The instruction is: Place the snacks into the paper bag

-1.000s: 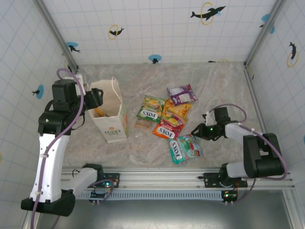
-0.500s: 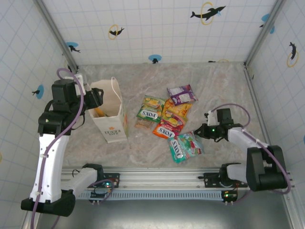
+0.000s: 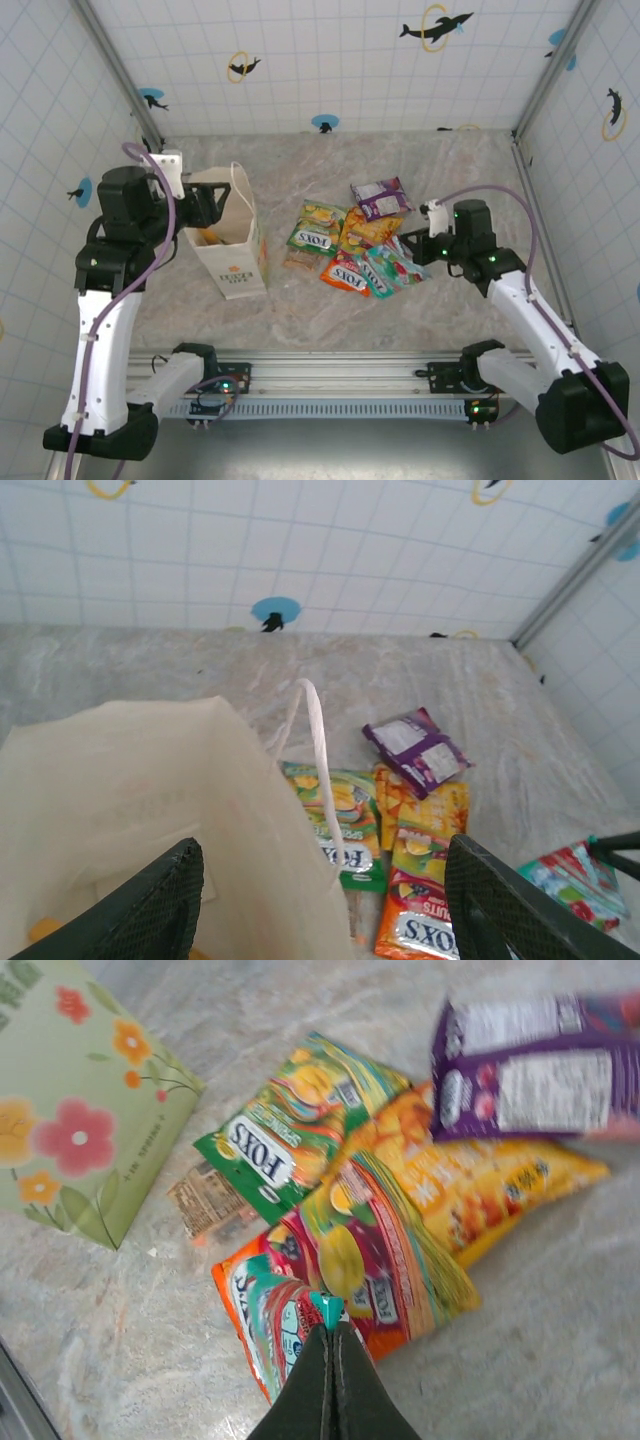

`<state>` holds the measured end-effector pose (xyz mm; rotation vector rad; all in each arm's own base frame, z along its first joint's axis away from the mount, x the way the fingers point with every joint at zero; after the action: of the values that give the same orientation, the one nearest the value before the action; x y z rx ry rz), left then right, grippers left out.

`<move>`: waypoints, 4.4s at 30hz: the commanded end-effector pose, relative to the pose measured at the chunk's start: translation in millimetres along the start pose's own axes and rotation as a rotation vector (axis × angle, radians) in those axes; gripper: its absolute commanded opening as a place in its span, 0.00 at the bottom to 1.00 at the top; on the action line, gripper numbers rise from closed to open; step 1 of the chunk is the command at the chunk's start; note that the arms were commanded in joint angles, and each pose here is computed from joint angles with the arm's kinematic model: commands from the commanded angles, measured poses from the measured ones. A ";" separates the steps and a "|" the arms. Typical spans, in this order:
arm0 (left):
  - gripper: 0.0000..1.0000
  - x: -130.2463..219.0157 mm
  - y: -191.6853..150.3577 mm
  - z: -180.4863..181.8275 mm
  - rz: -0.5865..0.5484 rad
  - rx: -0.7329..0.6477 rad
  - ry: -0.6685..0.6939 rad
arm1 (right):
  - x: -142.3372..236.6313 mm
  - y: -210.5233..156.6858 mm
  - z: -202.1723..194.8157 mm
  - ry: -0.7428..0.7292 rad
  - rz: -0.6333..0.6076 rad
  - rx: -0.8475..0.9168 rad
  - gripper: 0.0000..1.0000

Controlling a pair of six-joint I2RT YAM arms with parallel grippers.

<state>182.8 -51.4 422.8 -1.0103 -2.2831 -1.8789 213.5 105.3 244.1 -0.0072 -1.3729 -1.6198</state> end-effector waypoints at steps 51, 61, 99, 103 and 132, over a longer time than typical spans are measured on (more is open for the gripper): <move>0.67 -53.1 -63.4 -57.0 0.202 -0.513 -0.710 | 8.8 114.7 192.4 0.665 -0.348 0.849 0.00; 0.63 -74.1 -77.1 -72.0 0.279 -0.583 -0.734 | 10.3 115.4 194.7 0.690 -0.375 0.861 0.00; 0.10 -46.3 31.1 -81.4 -0.406 -0.329 -0.274 | 17.2 90.1 140.7 0.248 -0.705 0.570 0.51; 0.10 -40.8 51.6 -77.3 -0.534 -0.284 -0.156 | 8.8 88.3 141.1 0.265 -0.680 0.564 0.52; 0.11 -19.9 6.1 -19.9 -0.447 -0.166 0.436 | -18.5 74.3 136.6 0.279 -0.570 0.545 0.52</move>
<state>199.0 -82.5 439.4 -0.0270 -2.2530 -2.2637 198.0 226.1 344.0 0.9667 -1.6516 -1.5515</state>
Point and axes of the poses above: each hand's point on the last joint's axis, 136 mm out from that joint toward the fingers, its own x axis back along the fingers, its own z axis along the line the jaws close on, y = z × x, the point moved 10 cm from there along x, back along the fingers, and after that the axes turned 1 degree about -x, right-handed, at the moved point
